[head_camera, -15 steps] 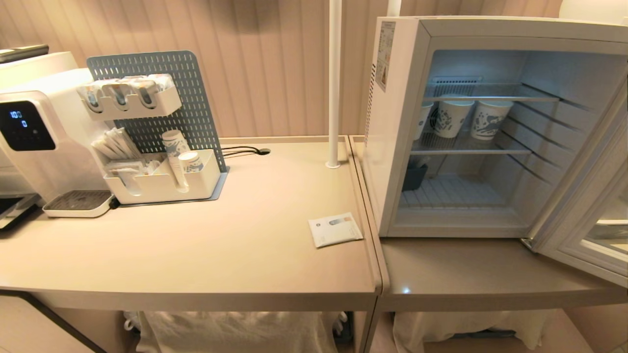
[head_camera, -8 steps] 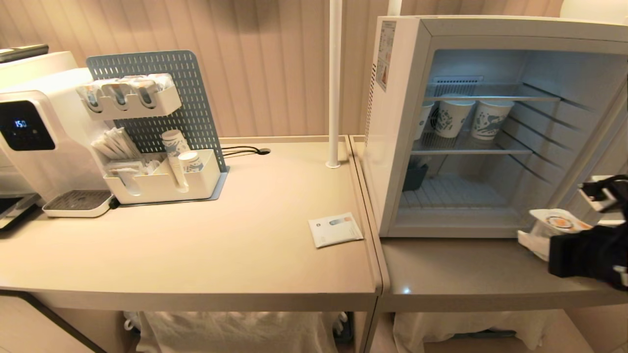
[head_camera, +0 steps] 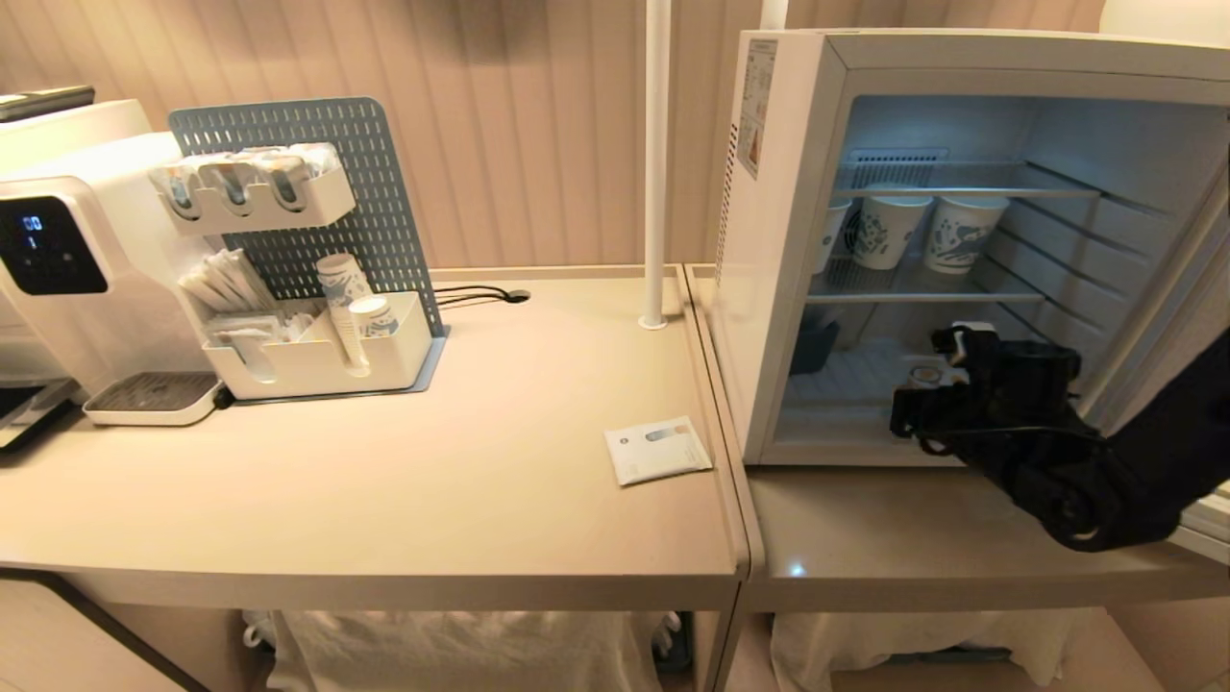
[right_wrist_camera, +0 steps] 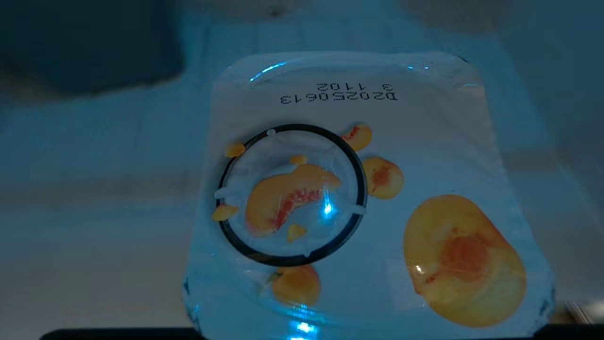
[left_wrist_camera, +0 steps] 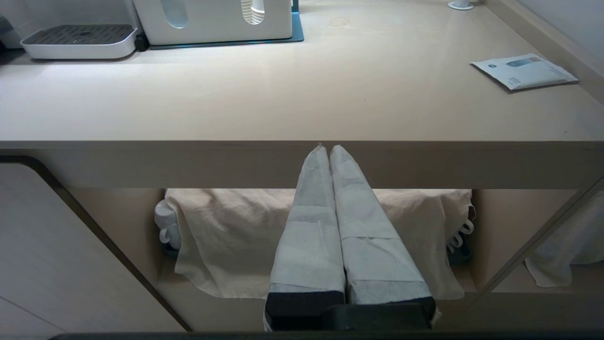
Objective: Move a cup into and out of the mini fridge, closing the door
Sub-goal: Put the yoghurt in the freezer
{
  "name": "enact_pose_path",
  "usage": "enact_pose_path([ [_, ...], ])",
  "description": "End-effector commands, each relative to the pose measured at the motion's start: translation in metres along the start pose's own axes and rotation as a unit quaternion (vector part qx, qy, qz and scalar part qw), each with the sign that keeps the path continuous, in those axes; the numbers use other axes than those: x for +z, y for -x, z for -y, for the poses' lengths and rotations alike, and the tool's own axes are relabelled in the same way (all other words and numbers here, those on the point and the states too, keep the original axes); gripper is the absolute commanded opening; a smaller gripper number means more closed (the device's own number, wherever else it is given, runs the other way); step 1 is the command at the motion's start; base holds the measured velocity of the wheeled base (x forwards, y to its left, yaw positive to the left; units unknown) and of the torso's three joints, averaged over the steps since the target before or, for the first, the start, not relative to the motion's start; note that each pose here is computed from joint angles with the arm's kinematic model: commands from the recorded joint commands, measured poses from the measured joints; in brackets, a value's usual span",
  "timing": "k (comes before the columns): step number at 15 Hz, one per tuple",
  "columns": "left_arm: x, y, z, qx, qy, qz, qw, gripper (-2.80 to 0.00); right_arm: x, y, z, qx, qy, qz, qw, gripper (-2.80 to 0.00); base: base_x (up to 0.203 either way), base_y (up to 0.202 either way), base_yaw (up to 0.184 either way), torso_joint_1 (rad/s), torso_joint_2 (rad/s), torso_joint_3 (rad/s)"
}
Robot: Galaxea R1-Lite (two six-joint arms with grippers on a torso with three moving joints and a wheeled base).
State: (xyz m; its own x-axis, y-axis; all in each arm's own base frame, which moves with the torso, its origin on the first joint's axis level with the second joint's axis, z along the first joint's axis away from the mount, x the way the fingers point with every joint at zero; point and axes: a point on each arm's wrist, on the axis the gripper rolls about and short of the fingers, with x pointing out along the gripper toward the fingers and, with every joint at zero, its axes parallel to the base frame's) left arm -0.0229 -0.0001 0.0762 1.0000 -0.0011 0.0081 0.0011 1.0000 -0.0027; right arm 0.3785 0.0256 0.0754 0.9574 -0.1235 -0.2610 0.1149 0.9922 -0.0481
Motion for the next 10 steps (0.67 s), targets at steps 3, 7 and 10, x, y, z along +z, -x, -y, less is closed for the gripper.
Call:
enact_pose_path([
  [3, 0.000, 0.000, 0.000, 0.000, 0.001, 0.000, 1.0000, -2.80, -0.028, -0.064, -0.013, -0.050, 0.005, -0.002, 0.999, -2.80, 0.000, 0.000, 0.000, 0.000, 0.00, 0.000],
  [7, 0.000, 0.000, 0.000, 0.000, 0.001, -0.001, 1.0000, -2.80, -0.022, -0.098, -0.018, -0.073, 0.008, -0.012, 0.997, -2.80, 0.000, 0.000, 0.000, 0.000, 0.00, 0.000],
  [10, 0.000, 0.000, 0.000, 0.000, 0.002, 0.000, 1.0000, -2.80, -0.024, -0.109, -0.019, -0.077, 0.012, -0.028, 0.997, -2.80, 0.000, 0.000, 0.000, 0.000, 0.00, 0.000],
])
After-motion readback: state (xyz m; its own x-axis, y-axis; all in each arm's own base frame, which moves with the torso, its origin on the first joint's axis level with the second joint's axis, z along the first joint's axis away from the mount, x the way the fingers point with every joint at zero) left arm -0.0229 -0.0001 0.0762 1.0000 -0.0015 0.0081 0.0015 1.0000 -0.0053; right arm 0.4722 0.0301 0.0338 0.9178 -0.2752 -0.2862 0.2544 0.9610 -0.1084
